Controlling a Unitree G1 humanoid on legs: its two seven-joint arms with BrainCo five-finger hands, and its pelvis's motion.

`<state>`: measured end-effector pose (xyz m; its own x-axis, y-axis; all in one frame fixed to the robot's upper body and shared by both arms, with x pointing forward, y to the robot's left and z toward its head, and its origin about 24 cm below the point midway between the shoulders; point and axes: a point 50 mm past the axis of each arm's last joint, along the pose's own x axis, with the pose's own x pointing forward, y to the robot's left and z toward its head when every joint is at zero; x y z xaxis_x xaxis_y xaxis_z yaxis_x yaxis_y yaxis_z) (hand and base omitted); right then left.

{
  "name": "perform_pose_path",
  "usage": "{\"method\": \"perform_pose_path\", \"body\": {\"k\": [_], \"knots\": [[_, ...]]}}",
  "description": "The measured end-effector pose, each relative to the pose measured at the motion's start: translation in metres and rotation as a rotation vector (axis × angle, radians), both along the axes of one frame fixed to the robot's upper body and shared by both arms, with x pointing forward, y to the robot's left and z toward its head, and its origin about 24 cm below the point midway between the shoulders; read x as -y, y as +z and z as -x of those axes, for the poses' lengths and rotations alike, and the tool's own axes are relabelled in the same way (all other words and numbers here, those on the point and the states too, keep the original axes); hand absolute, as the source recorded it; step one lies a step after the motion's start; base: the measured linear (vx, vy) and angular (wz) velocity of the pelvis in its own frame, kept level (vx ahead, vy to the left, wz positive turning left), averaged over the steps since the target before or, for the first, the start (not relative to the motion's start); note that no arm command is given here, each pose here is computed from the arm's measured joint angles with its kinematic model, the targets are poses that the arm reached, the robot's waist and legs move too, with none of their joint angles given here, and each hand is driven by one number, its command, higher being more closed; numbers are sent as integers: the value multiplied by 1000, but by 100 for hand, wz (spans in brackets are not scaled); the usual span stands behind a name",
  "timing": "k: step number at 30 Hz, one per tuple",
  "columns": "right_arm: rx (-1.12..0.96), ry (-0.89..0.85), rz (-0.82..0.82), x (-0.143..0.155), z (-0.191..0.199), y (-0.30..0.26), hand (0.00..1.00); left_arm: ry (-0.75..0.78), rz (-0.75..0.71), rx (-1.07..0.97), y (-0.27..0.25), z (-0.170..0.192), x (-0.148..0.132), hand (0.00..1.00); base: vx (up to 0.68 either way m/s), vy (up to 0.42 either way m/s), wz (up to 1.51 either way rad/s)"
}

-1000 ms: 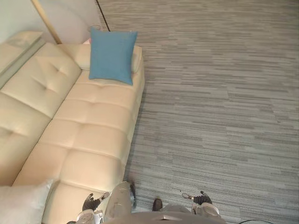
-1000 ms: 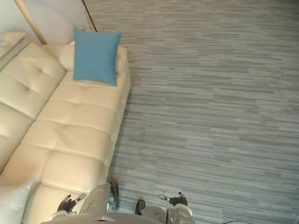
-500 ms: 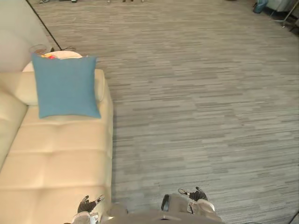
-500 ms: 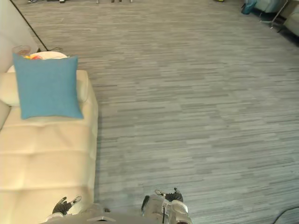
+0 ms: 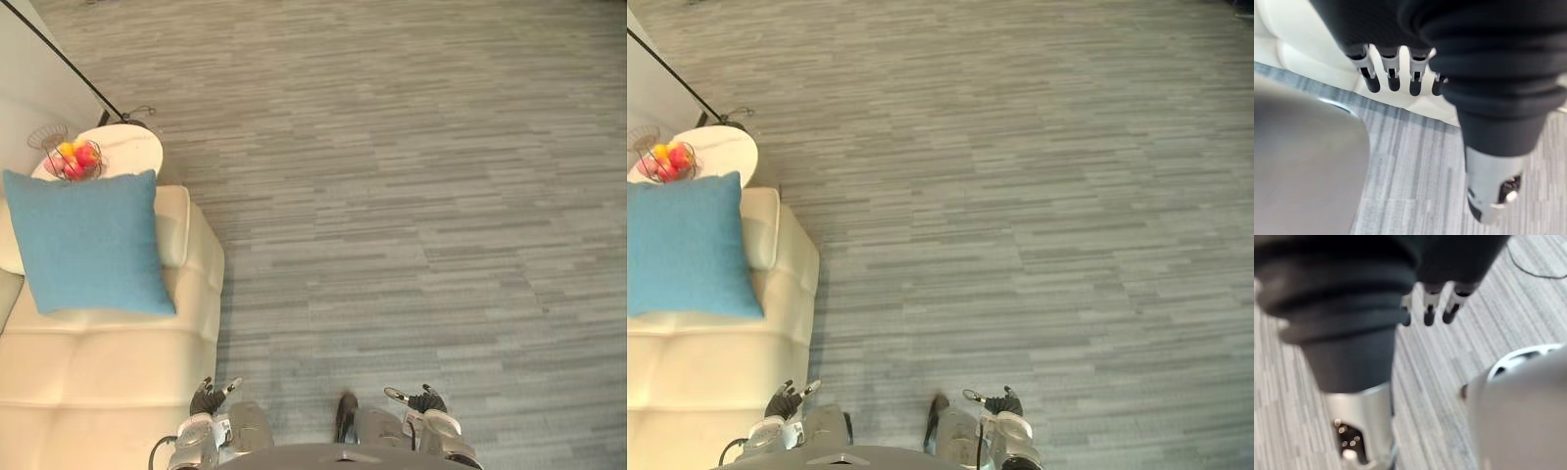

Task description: Pick up cushions and gather them together orderly.

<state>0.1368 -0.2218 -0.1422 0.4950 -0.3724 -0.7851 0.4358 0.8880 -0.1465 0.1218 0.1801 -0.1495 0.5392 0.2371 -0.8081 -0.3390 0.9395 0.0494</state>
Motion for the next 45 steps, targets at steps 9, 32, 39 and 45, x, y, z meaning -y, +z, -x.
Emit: {"method": "perform_pose_path", "body": {"k": [9,32,39,45], "knots": [[-19,-12,-9,-3,7,-3,0,-57,-32,0,1,-5,-7,0,385,110,48],[-11,-16,1,0,14,-2,0,-19,-9,-24,-2,3,1,0,265,-157,109],[-9,-12,-43,-16,11,-5,0,-53,-44,-14,0,-4,-8,0,125,36,62],[-32,15,-43,-20,15,-8,0,-32,-24,-45,-4,5,-9,0,-9,53,9]]}}
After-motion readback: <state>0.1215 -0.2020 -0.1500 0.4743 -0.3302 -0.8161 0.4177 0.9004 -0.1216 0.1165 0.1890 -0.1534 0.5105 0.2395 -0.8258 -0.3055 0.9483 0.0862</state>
